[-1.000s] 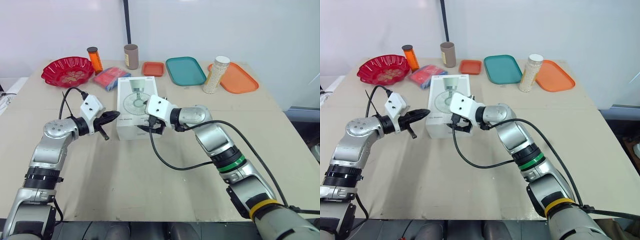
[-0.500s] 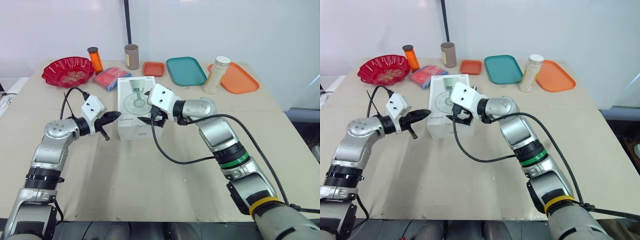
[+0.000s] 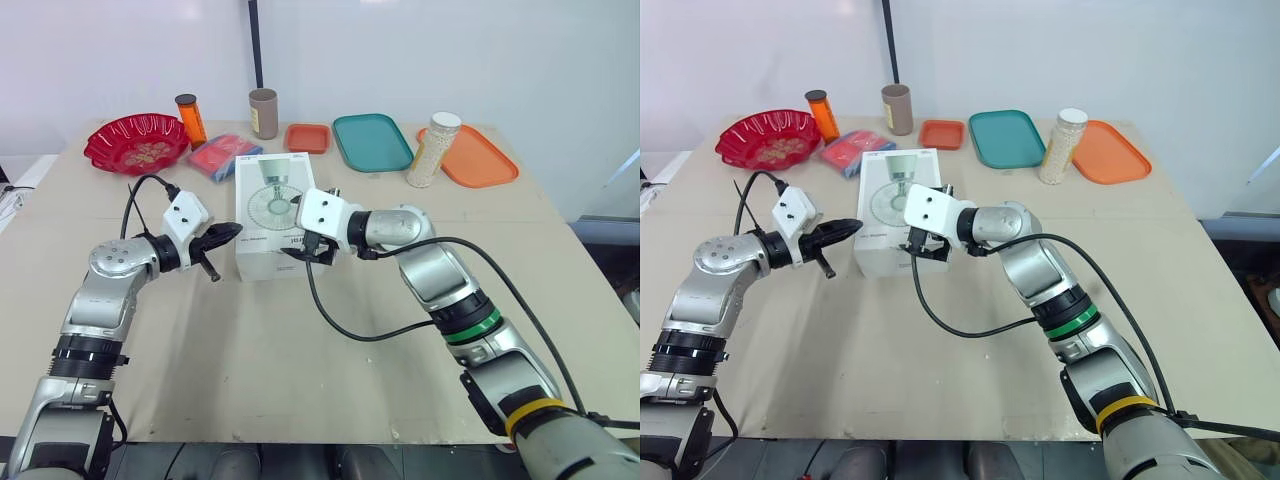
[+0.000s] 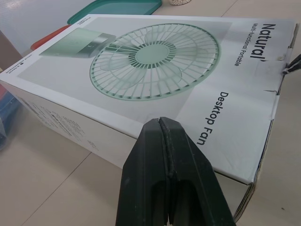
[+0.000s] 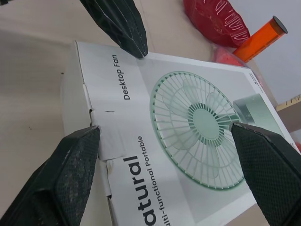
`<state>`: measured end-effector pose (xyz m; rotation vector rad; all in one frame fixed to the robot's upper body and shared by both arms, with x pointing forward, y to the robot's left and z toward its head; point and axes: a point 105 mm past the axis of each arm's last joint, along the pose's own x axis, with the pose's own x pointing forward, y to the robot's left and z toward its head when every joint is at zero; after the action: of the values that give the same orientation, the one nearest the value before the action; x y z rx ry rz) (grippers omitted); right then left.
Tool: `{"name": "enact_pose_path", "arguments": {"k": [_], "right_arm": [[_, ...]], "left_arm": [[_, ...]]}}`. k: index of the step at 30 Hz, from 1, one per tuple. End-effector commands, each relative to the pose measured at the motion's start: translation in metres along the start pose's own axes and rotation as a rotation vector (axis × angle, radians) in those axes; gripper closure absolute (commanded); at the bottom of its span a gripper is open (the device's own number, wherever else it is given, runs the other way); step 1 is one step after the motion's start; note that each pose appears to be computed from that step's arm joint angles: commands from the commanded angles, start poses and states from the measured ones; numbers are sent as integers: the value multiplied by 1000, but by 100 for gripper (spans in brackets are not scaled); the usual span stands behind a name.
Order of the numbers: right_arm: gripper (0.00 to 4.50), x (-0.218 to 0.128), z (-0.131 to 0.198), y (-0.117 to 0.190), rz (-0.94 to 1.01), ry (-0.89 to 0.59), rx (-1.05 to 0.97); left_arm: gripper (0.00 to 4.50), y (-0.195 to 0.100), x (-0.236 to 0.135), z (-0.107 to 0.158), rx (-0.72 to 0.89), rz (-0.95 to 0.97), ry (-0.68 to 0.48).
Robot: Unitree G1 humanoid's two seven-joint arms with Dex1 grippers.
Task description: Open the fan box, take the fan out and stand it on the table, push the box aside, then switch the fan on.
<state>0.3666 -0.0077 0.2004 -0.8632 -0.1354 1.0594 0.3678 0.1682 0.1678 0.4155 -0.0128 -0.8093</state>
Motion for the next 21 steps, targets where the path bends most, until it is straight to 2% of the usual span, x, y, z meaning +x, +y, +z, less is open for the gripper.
{"name": "enact_pose_path", "arguments": {"k": [1,21], "right_arm": [[0,-1,9,-4,-12,-26,-41],[0,1,4,1,6,2,-62]], "left_arm": [[444,-20,6,-22,-35,-76,70],[444,-22,9,-23,-42,-78,64]]}}
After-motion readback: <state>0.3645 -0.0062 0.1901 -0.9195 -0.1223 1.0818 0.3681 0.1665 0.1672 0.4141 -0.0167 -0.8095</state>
